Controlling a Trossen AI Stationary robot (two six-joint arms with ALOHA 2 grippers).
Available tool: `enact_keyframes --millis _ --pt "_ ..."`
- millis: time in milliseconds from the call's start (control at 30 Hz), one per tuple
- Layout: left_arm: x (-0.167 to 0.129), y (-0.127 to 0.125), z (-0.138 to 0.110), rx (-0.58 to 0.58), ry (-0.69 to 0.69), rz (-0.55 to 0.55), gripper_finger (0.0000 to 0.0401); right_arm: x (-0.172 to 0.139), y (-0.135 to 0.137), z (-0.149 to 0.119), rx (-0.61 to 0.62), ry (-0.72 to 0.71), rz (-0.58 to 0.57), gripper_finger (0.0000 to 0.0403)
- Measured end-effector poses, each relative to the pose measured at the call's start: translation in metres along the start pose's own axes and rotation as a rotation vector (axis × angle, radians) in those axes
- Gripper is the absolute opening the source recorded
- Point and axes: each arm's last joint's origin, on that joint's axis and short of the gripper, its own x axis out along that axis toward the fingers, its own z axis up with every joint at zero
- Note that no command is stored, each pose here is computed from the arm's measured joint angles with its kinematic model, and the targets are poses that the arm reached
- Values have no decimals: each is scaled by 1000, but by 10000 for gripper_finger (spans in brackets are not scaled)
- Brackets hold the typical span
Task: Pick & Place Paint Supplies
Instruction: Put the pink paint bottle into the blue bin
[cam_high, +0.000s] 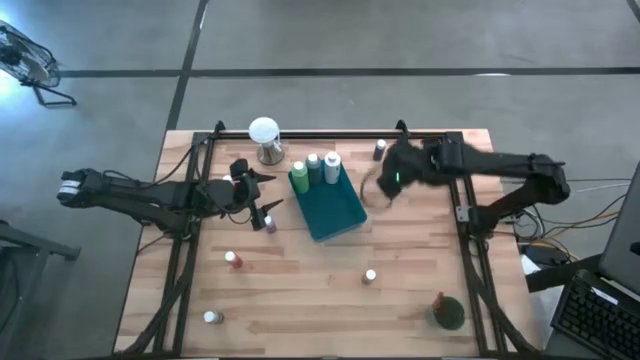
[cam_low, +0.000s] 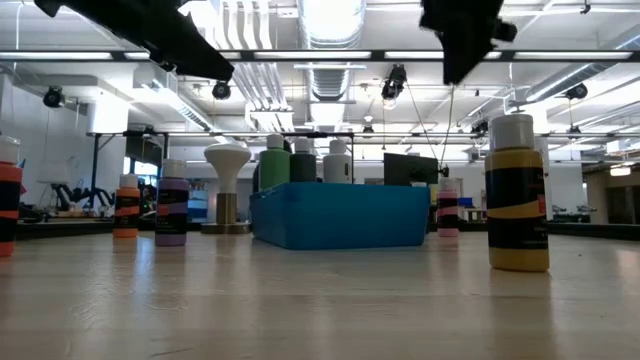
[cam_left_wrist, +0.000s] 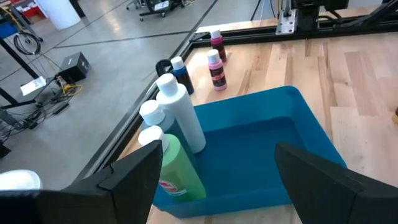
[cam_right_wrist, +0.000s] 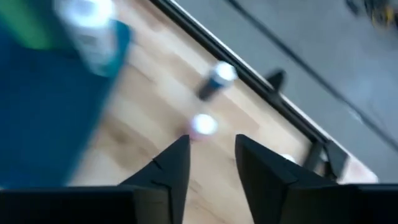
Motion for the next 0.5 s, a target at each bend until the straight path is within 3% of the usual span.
enact_keyframes --millis 100,300,500 --pt "0 0 0 -12 -4 0 314 18 -29 11 43 84 -26 150" --pt "0 0 1 -45 -6 0 314 57 -88 20 253 244 -46 190" --pt "0 0 1 -47 -12 0 314 91 -122 11 359 349 -96 200"
